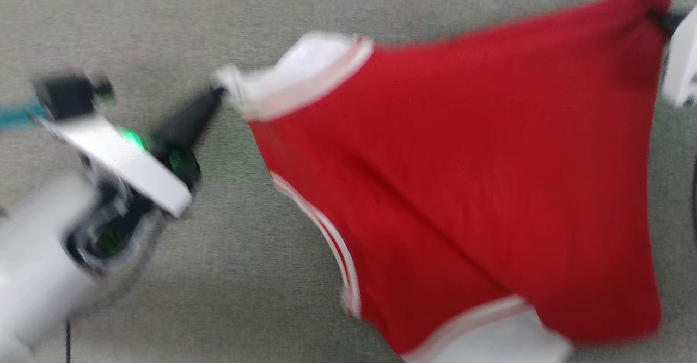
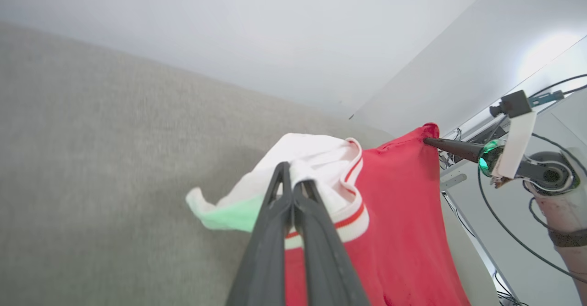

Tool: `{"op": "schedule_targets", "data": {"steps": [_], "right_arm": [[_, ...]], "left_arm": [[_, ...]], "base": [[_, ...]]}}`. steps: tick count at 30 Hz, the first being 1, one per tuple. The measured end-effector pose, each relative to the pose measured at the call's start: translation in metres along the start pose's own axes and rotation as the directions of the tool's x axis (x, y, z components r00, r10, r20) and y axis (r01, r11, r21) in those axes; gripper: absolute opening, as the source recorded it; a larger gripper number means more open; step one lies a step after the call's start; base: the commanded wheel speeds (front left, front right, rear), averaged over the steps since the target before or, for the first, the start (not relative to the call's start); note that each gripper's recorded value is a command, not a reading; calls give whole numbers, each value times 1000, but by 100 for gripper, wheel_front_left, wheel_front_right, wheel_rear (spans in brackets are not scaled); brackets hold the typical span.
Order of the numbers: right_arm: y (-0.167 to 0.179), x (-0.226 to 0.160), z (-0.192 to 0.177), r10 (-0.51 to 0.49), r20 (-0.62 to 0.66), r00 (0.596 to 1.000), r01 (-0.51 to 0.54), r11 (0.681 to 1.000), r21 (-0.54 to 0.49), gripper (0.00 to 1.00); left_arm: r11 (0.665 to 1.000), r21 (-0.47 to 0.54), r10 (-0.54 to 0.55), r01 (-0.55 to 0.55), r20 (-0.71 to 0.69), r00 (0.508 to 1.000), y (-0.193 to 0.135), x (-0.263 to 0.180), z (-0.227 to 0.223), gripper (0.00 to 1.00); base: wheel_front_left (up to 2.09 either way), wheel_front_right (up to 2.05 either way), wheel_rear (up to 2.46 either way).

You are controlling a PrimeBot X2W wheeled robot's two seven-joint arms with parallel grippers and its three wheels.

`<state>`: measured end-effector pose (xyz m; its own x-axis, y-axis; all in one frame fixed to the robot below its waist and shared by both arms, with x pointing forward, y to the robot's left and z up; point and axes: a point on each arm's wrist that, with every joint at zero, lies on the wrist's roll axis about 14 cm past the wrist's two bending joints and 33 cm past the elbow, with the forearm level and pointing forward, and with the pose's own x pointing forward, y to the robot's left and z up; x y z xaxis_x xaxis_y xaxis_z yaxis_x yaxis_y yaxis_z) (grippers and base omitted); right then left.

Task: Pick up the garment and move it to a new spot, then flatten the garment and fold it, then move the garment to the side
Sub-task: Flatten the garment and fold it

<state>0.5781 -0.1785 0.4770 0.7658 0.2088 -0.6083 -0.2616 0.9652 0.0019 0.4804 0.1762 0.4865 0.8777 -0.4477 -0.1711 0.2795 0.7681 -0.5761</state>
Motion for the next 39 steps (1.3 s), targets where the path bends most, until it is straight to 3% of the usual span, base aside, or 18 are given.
{"op": "schedule_targets", "data": {"steps": [6, 13, 18, 21, 27, 28, 33, 36, 39], "right_arm": [[-30, -6, 93, -102, 255, 961, 93, 994, 48, 0], [-56, -24, 180, -210, 513, 832, 171, 978, 123, 0], [-69, -41, 211, -258, 623, 738, 203, 966, 160, 0], [-69, -28, 195, -262, 589, 765, 202, 965, 166, 0], [-65, 12, 116, -242, 428, 871, 191, 968, 161, 0], [-65, 12, 116, -242, 428, 871, 191, 968, 161, 0], [-55, 26, 45, -205, 303, 931, 159, 972, 171, 0], [-51, 20, 5, -187, 248, 951, 144, 973, 180, 0], [-45, 5, -30, -156, 199, 968, 121, 976, 181, 0]], "left_arm": [[995, 101, -40, 20, 195, 980, -4, 52, 113, 0], [989, 145, -91, 21, 494, 864, -24, 84, 244, 0], [982, 160, -177, 100, 596, 783, -60, 87, 288, 0], [977, 175, -196, 120, 529, 826, -66, 94, 265, 0], [994, 8, -106, 112, 380, 919, -28, 94, 172, 0], [994, 8, -106, 112, 380, 919, -28, 94, 172, 0], [987, -129, -66, 97, 223, 972, -13, 74, 81, 0], [973, -209, -61, 93, 157, 986, -17, 52, 39, 0], [970, -225, -76, 94, 88, 993, -27, 25, 5, 0]], "base": [[0, 0, 0], [0, 0, 0], [0, 0, 0], [0, 0, 0], [0, 0, 0], [0, 0, 0], [0, 0, 0], [0, 0, 0], [0, 0, 0]]}}
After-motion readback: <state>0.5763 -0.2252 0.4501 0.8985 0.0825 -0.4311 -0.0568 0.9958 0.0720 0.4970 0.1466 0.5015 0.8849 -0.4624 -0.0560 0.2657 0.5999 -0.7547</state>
